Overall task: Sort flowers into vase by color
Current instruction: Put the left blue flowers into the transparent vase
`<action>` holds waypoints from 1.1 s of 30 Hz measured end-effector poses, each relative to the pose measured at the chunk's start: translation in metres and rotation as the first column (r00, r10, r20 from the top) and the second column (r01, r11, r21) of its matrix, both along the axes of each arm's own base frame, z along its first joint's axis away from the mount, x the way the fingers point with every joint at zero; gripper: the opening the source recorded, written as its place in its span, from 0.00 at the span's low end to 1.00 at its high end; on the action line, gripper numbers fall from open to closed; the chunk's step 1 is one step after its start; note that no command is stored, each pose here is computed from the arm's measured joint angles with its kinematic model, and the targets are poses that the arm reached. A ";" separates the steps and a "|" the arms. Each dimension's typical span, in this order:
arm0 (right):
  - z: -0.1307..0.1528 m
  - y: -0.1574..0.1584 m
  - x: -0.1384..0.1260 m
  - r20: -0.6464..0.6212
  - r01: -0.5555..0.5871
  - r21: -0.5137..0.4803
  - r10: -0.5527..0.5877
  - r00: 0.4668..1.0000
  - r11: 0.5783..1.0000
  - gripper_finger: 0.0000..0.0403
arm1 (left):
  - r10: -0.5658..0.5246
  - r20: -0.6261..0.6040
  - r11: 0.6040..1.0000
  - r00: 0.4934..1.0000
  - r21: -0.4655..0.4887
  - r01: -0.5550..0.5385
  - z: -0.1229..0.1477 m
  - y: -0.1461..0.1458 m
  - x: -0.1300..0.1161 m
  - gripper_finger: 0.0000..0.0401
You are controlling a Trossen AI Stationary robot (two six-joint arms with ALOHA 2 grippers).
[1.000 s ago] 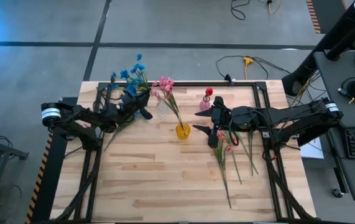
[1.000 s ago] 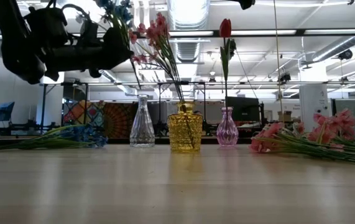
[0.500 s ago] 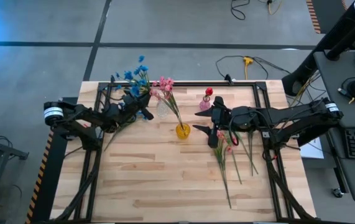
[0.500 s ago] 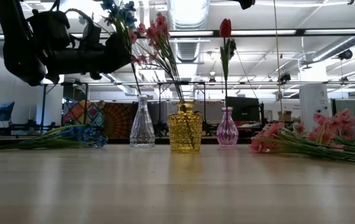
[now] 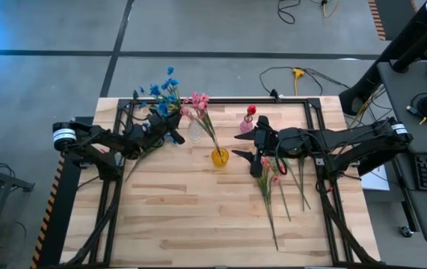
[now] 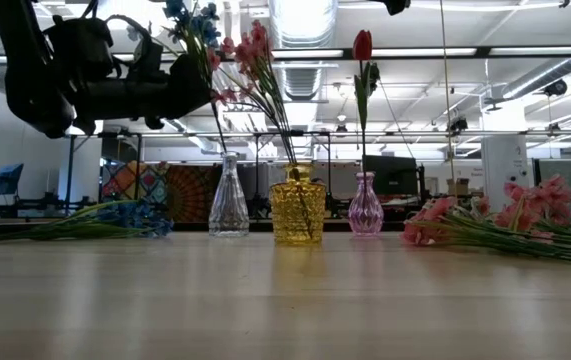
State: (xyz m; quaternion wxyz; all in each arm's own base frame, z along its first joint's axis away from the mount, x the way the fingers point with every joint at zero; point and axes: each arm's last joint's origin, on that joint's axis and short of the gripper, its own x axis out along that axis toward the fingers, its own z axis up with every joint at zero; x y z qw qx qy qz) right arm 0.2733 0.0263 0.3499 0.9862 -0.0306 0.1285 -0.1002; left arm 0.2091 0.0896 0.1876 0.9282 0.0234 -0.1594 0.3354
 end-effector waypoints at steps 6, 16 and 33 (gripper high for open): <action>0.000 0.000 0.000 0.000 0.000 0.000 0.000 1.000 1.000 0.54 | 0.005 -0.026 1.000 1.000 0.006 -0.005 0.003 0.003 0.007 0.00; -0.001 0.000 0.000 -0.007 0.000 0.000 0.000 1.000 1.000 0.54 | 0.005 -0.064 1.000 0.998 -0.007 -0.005 0.000 0.003 0.009 0.00; -0.001 0.000 0.000 -0.007 0.000 -0.001 0.000 1.000 1.000 0.54 | 0.003 -0.085 0.999 0.996 -0.042 -0.007 -0.003 0.004 0.010 0.12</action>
